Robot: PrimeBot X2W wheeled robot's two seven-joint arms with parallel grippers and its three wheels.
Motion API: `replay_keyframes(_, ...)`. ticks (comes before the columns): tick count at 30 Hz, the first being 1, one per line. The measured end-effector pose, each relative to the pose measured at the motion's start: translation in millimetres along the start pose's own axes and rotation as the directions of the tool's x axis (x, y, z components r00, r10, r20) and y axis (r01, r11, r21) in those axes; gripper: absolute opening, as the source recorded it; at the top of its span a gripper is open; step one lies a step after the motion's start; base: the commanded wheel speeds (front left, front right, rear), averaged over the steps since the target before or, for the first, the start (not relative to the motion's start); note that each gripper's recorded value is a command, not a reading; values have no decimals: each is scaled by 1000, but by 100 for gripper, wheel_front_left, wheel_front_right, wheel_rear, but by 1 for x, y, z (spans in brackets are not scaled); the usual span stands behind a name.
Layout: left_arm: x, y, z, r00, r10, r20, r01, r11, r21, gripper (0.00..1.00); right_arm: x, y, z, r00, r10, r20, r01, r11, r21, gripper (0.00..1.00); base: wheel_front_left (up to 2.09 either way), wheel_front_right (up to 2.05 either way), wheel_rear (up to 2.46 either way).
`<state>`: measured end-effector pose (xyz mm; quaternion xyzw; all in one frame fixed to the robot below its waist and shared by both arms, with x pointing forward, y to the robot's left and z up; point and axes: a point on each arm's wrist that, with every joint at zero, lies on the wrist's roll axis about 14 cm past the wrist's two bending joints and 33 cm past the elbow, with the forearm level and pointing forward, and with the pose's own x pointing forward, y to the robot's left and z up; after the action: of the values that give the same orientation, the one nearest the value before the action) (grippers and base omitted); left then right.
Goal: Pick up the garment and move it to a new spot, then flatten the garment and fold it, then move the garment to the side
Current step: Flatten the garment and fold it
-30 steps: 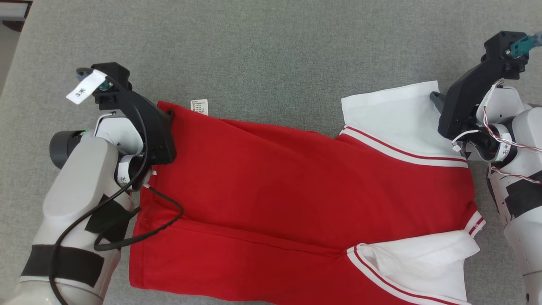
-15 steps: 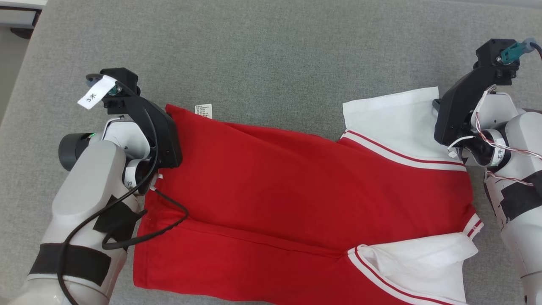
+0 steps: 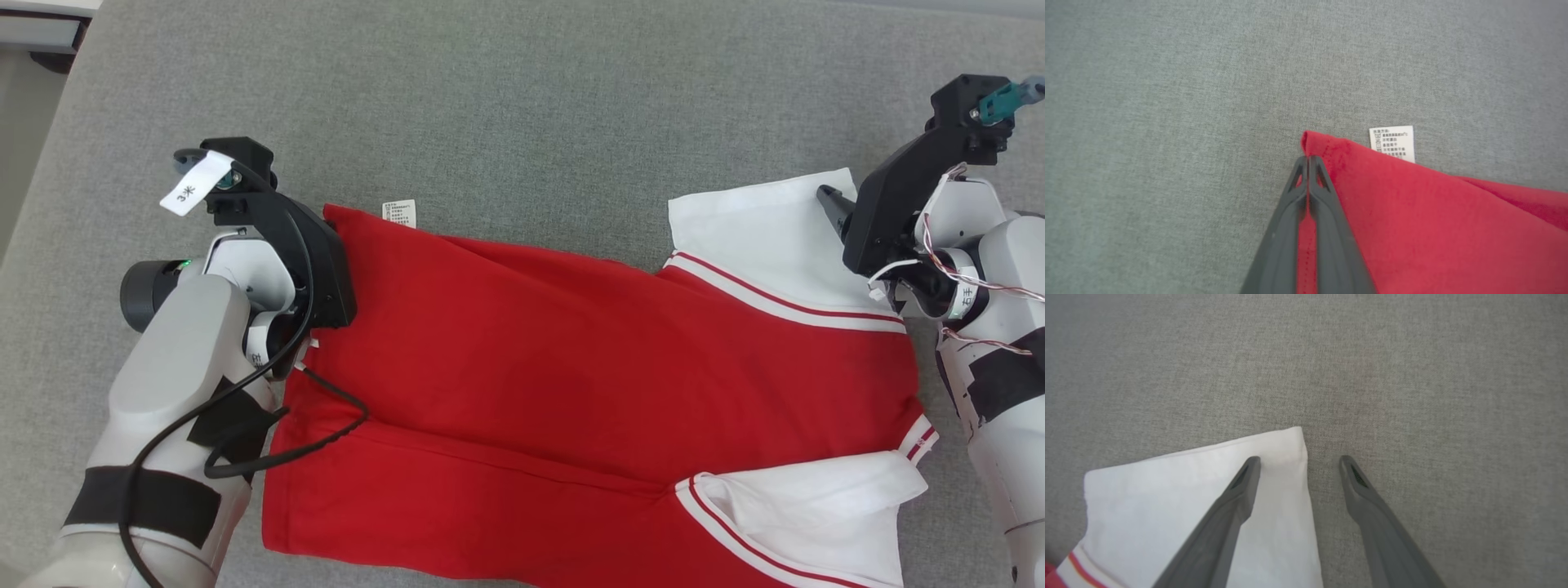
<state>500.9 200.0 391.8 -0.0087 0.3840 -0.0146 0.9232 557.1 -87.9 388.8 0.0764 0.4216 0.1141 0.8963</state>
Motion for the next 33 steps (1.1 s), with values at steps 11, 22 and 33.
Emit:
replay_keyframes(11, 3, -3, -3, 1000, -14, 1, 14, 1000, 0, 0, 8, 4, -1, 1000, 5, -11, -5, 1000, -17, 0, 0, 0, 0)
replay_keyframes(22, 1, -2, 6, 999, -14, 33, 14, 1000, -7, 0, 6, 4, 6, 1000, 0, 21, 1, 1000, -29, 0, 0, 0, 0)
replay_keyframes(33, -10, -2, 35, 990, -10, 139, 11, 1000, -1, 0, -12, 7, 42, 986, 6, 169, -7, 1000, 2, 0, 0, 0, 0)
